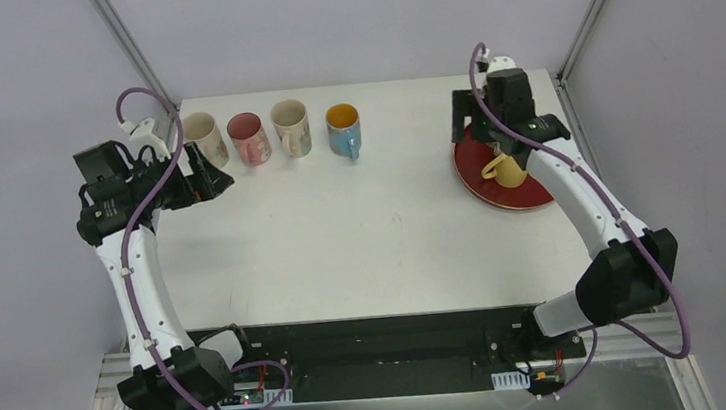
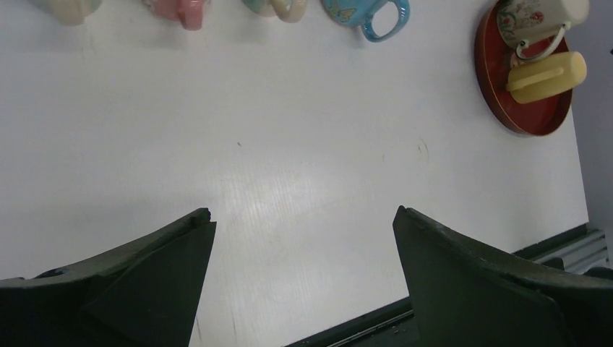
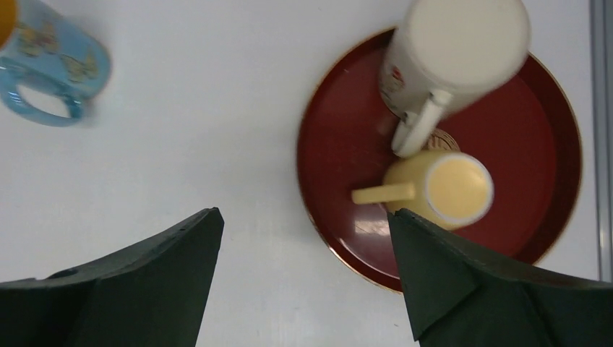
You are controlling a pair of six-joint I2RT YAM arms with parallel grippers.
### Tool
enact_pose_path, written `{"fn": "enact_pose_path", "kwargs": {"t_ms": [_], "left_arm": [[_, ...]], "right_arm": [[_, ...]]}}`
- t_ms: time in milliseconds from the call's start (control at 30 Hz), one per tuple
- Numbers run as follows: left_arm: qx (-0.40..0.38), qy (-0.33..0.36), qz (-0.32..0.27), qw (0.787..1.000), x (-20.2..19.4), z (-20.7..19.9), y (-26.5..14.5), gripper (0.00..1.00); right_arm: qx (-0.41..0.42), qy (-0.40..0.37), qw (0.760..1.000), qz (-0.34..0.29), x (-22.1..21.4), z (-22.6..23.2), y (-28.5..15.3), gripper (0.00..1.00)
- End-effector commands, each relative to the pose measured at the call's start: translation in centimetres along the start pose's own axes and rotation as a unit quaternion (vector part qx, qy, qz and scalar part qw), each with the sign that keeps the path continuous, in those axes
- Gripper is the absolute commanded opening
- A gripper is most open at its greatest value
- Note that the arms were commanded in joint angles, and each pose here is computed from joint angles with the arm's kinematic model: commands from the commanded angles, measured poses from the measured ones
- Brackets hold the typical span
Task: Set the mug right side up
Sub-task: Place the cup at the corner of the board, then move the cup to the tray.
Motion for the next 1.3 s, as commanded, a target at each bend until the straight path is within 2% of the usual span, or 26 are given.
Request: {"fn": "enact_pose_path", "kwargs": {"t_ms": [0,133,267,567,933,1267], "left_arm": [[-0.040,0.070,0.004,0.997,1.4,-3.1,1.1,0.99],[-0.059,0.126,0.027,0.990,1.5,-5.8,3.0,0.99],[-0.095,0.150,0.049,0.983,2.0,-8.6,5.1,0.99],[-0.144,0.204,0.102,0.963,1.8,-14.4,11.4,0.99],[-0.194,0.255,0.134,0.938,0.0,-21.0,19.2,0.99],[-0.237,0.288,0.154,0.915,-2.8,-26.3,25.2,0.99]], "right_arm": [[-0.034,-0.002,0.999,0.021,-2.9,-4.2,-1.8,0.94],[-0.064,0.013,0.997,0.033,-4.9,-7.6,-2.7,0.94],[-0.079,0.038,0.995,0.037,-5.8,-10.0,-2.3,0.94],[-0.100,0.093,0.988,0.076,-6.0,-14.1,2.6,0.94],[-0.019,0.132,0.985,0.113,-6.2,-13.3,6.9,0.89],[0.036,0.157,0.978,0.136,-7.4,-11.3,6.0,0.80]]}}
Point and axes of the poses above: each gripper's point midway between its finger pads, its own y axis out along the fingers, its own z axis along the line the jaws close on, x = y × z, the point moved 4 cm from there along -y, back along the fingers, and after that the axes turned 1 degree about y, right-handed, at the moved point
